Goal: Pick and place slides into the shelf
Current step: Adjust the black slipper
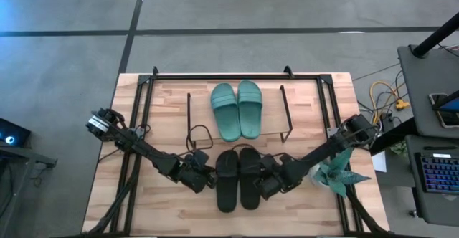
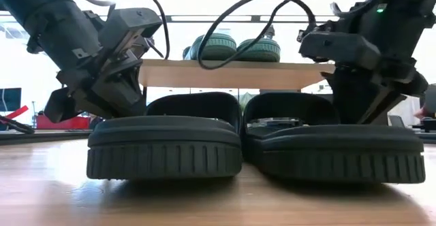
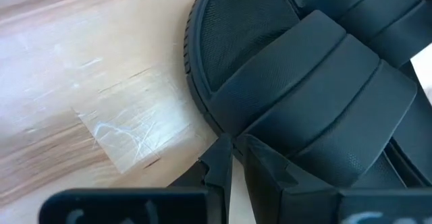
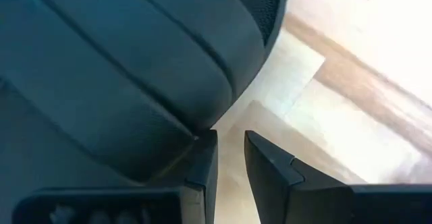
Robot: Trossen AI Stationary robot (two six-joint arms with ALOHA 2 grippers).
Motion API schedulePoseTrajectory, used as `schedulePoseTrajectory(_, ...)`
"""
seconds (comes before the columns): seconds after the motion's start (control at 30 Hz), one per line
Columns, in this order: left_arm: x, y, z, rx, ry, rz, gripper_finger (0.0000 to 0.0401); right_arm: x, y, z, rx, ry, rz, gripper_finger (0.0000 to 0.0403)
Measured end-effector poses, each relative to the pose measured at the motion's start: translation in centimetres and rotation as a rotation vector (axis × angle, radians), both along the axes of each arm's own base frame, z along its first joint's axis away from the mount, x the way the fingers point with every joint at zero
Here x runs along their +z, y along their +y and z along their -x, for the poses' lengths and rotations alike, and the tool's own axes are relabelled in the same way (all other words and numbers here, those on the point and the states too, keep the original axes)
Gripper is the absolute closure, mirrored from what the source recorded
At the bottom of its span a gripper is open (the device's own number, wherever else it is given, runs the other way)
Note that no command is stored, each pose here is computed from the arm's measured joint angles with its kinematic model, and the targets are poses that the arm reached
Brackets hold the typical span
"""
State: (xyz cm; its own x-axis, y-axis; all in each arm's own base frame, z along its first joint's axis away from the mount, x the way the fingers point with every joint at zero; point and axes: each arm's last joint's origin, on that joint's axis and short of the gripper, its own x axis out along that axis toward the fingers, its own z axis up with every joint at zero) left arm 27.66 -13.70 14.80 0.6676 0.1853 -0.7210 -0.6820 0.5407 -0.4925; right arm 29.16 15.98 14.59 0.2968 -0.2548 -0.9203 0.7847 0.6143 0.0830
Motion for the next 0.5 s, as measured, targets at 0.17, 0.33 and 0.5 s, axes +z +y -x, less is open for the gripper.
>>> schedulePoseTrajectory(0.17,0.03,-0.02,-0.06,-0.001,-0.006,0.006,0.0379,0.0,-0.12,0.08,0.015,0.011,0.022,0.0335)
schedulePoseTrajectory(0.33,0.0,0.01,-0.06,-0.001,-0.007,0.008,0.0379,-0.01,-0.7,-0.24,0.028,0.024,0.022,0.0335)
schedulePoseTrajectory(0.5,0.14,0.02,-0.02,-0.003,-0.01,0.012,0.0379,0.03,-0.68,-0.21,0.051,0.034,0.019,0.0335)
